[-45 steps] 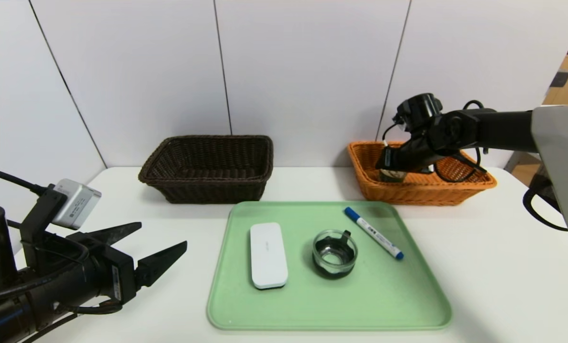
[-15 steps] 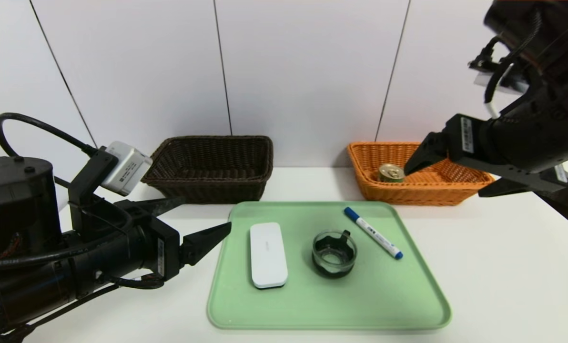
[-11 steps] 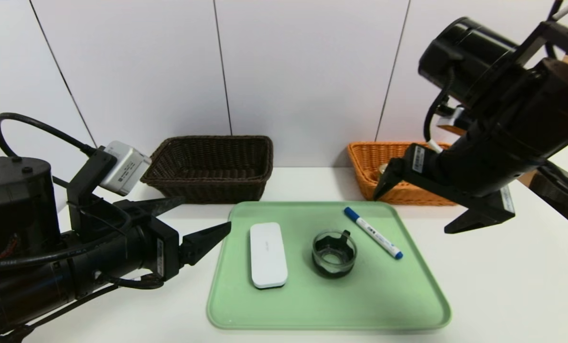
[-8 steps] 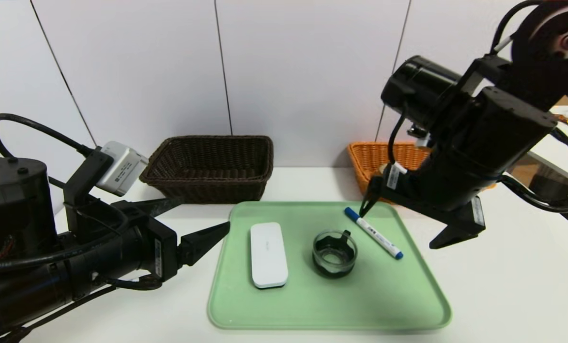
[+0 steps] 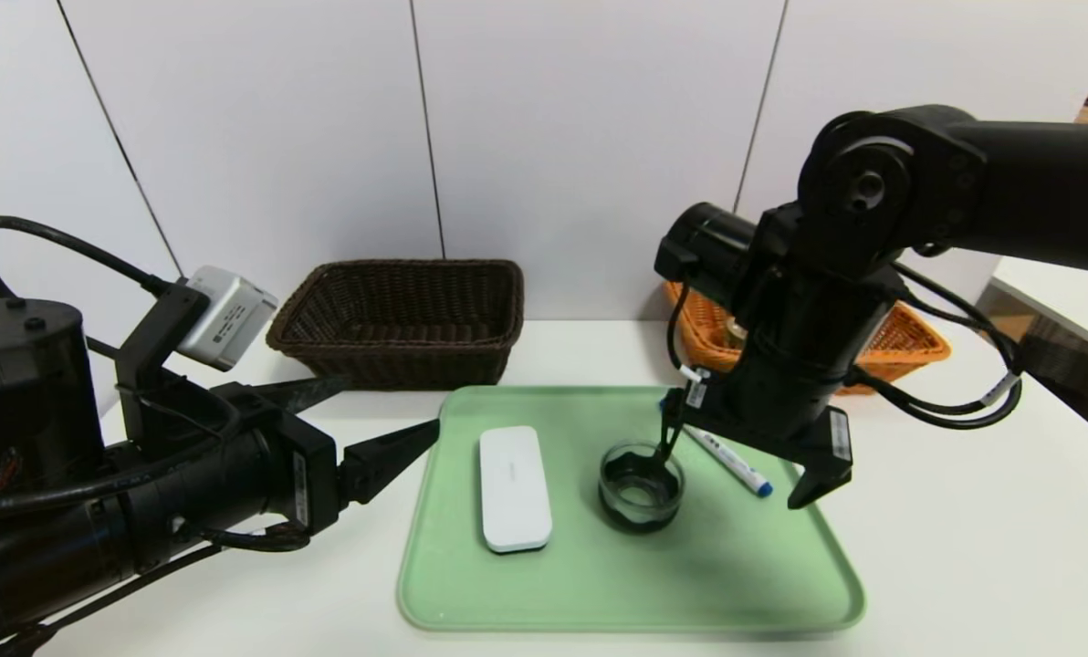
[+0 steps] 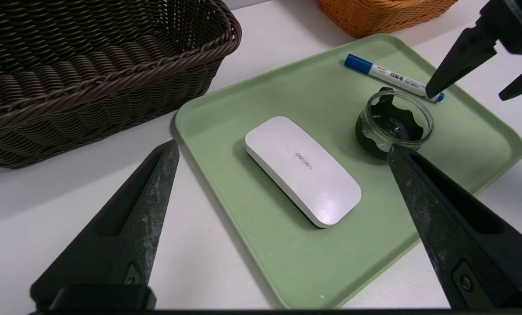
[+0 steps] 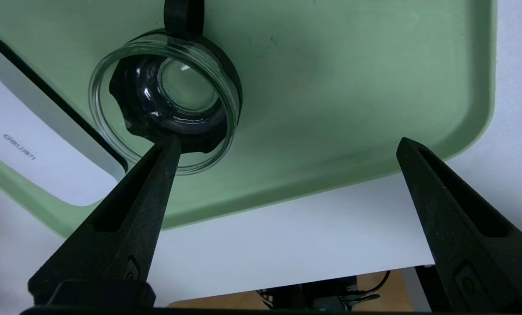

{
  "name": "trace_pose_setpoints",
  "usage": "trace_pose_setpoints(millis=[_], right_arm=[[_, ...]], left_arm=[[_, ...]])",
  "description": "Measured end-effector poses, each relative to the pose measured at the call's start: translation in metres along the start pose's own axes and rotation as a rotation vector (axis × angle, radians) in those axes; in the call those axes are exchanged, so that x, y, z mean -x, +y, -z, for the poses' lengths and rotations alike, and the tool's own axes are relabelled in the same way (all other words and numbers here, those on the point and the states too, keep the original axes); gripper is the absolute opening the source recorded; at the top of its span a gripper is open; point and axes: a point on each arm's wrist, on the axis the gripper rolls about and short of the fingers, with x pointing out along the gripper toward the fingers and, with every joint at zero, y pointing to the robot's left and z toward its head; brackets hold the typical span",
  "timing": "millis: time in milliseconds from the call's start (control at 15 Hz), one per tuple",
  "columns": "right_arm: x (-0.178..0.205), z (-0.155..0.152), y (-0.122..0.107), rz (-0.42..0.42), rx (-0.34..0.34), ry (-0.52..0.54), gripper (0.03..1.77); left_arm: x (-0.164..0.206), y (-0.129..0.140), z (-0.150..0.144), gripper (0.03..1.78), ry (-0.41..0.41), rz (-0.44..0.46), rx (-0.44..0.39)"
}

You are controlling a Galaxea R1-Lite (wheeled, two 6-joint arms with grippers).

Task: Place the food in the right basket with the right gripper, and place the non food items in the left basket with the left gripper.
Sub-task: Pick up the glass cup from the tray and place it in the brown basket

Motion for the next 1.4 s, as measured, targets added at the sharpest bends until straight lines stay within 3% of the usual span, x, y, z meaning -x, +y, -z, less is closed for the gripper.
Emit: trace_pose_setpoints(millis=[667,1400], right_arm=[[-0.036,-0.001,0.017,0.063,-0.010,0.047,1.70],[-0.050,-0.004,0.023,0.072,-0.009,0.052,1.70]], left_arm=[[0.001,0.000,-0.001,1.69,-0.004,0.000,0.000],[0.002,0.000,0.001,1.69,-0.001,0.002,0.001]])
